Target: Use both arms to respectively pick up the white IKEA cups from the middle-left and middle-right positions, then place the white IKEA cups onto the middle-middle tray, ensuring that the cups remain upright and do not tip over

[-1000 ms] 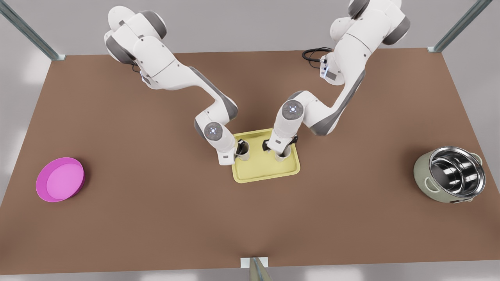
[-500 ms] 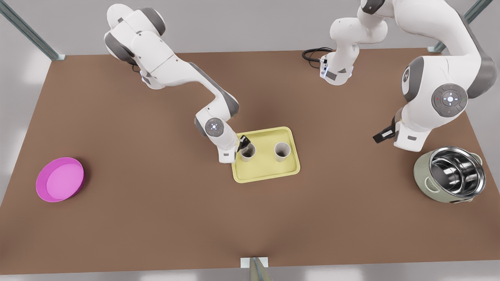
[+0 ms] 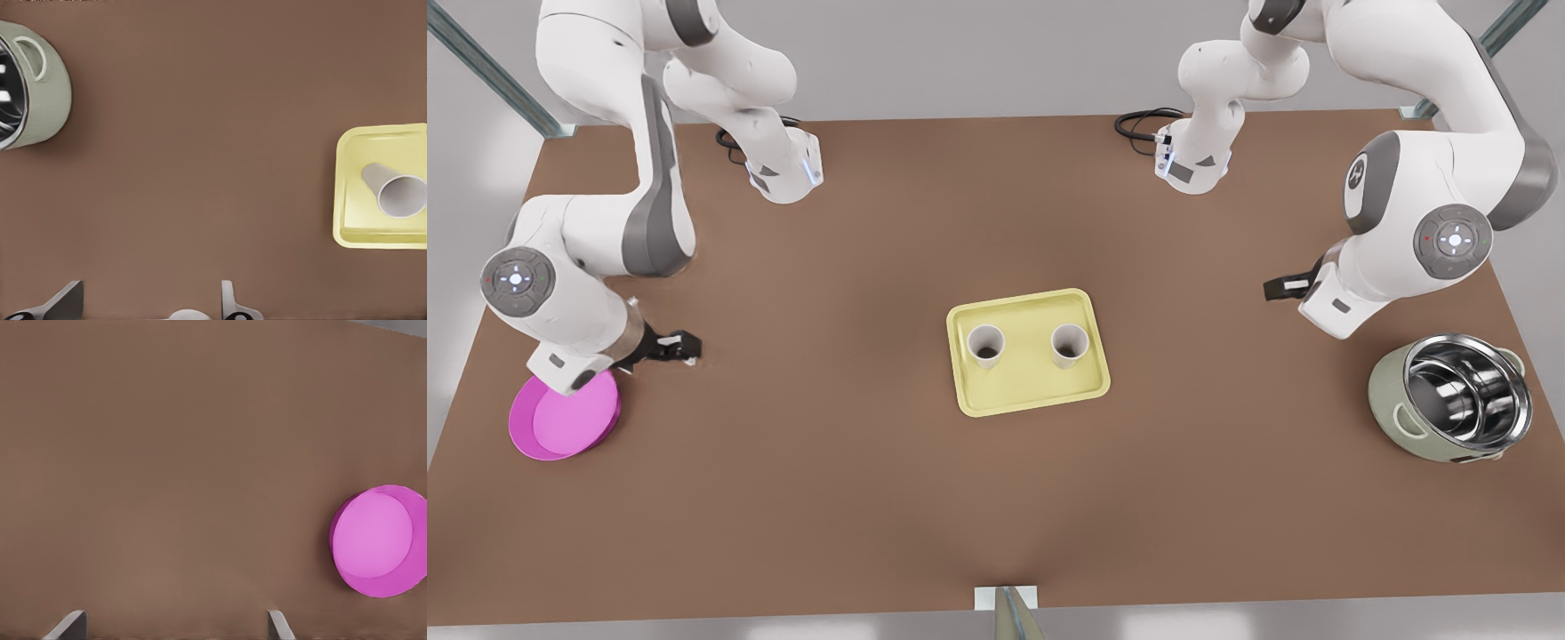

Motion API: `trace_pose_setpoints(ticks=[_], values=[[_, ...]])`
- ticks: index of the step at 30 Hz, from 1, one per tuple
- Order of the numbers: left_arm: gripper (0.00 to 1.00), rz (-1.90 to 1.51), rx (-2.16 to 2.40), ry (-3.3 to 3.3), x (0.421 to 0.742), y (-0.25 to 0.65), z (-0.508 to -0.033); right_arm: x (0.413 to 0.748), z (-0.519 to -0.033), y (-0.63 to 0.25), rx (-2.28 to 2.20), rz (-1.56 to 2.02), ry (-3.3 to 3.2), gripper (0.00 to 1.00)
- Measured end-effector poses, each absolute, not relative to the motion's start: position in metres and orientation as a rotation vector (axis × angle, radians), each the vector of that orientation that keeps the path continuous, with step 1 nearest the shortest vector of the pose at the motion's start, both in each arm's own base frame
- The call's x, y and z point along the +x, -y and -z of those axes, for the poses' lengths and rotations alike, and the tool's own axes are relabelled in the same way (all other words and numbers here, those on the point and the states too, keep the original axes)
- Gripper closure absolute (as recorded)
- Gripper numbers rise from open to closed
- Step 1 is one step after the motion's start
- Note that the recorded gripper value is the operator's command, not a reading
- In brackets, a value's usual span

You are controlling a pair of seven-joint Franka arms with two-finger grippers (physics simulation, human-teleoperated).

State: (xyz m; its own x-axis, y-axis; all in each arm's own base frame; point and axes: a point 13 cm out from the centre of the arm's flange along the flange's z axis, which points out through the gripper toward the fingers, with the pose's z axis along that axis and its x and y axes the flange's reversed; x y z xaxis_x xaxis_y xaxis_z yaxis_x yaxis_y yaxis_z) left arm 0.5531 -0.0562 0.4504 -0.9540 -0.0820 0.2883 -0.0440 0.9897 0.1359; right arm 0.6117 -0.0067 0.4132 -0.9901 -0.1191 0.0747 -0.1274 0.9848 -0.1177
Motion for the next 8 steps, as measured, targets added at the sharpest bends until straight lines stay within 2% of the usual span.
trace_pose_setpoints(ticks=[4,8], values=[[0.0,0.171,0.016,2.835,0.553,0.056,-0.45,0.56,-0.481,0.031,0.127,-0.229,3.06,0.0],[0.0,0.16,-0.034,2.833,0.554,0.052,-0.45,0.537,-0.485,0.037,0.099,-0.225,2.998,0.0]])
